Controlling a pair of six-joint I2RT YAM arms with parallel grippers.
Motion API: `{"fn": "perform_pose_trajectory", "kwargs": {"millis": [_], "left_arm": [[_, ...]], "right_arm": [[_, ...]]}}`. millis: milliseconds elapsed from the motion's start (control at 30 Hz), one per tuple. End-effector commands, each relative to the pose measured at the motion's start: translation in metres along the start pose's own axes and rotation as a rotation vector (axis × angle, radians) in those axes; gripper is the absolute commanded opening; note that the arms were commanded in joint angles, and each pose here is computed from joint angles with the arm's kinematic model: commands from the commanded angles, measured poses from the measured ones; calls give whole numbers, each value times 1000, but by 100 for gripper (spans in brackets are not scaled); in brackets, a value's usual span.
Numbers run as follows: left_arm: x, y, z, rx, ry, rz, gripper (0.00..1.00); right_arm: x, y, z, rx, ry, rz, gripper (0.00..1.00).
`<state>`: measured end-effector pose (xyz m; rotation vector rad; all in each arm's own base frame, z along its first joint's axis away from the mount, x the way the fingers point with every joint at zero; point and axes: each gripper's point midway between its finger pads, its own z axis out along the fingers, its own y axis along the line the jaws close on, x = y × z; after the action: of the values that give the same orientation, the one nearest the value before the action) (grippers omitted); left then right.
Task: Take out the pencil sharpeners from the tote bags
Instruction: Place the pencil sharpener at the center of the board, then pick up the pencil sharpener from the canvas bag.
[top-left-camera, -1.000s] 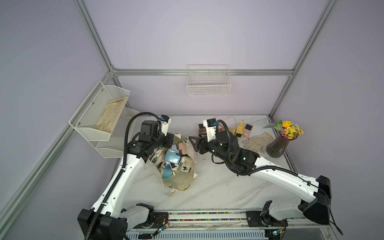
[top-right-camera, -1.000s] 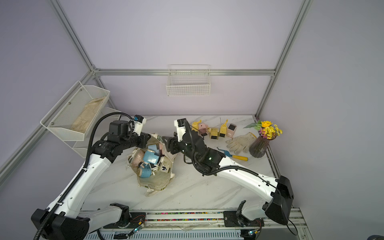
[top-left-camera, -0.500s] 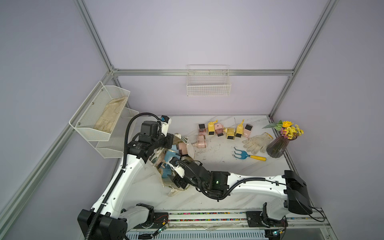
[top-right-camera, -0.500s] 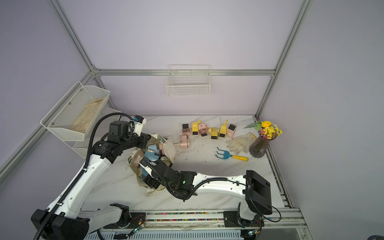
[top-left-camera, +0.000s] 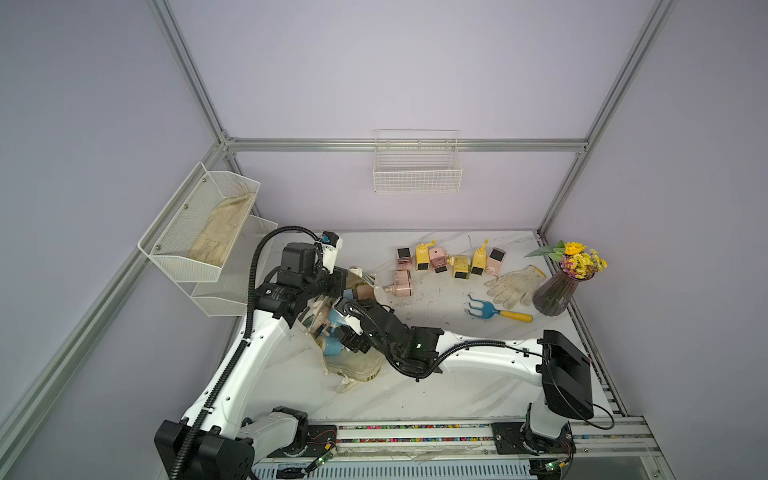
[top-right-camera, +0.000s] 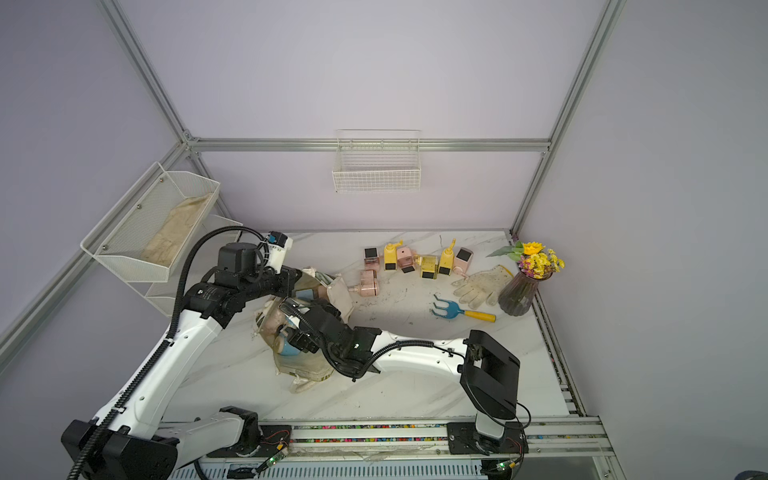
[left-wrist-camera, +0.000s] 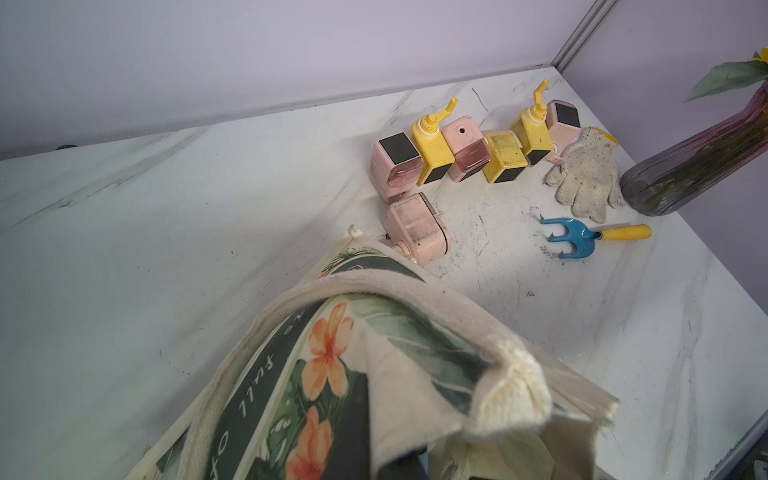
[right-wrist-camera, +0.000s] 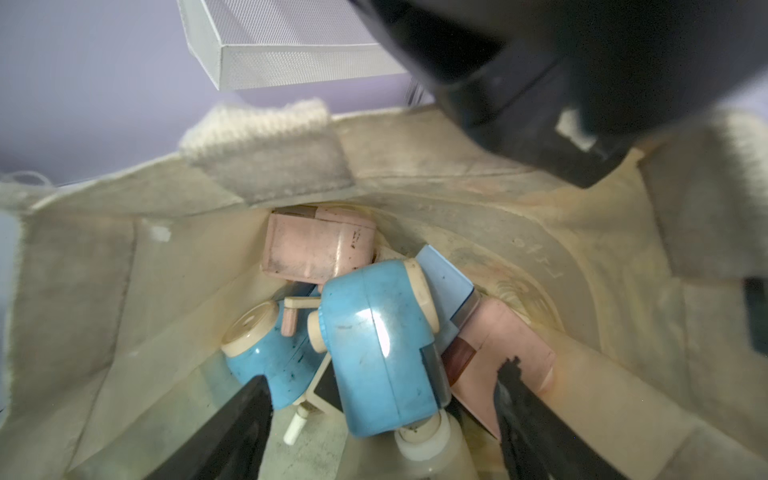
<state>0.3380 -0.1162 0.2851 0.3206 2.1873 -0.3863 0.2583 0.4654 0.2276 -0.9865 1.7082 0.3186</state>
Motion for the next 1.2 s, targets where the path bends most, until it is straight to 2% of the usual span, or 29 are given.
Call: {"fn": "perform_pose_trajectory", "kwargs": {"millis": [0, 233, 400, 700, 800, 933, 1167], "left_arm": [[-23, -12, -14, 54, -118, 36, 5], [-24, -11, -15, 53, -121, 32, 5], [-24, -11, -16, 54, -124, 33, 5], [-25, -11, -15, 60, -123, 28, 5], [-25, -11, -16, 60, -124, 26, 5], [-25, -11, -16, 58, -126, 28, 5], [-23, -11, -15, 62, -121, 25, 5]], "right_arm": [[-4, -5, 11, -7, -25, -15, 87], [12, -3, 27, -14, 21, -76, 91], [32, -12, 42, 46, 84, -103, 92], [52, -38, 49, 175, 139, -114, 92], [56, -33, 54, 155, 145, -129, 92], [60, -22, 63, 107, 149, -133, 86], [42, 6, 56, -69, 83, -93, 66]]}}
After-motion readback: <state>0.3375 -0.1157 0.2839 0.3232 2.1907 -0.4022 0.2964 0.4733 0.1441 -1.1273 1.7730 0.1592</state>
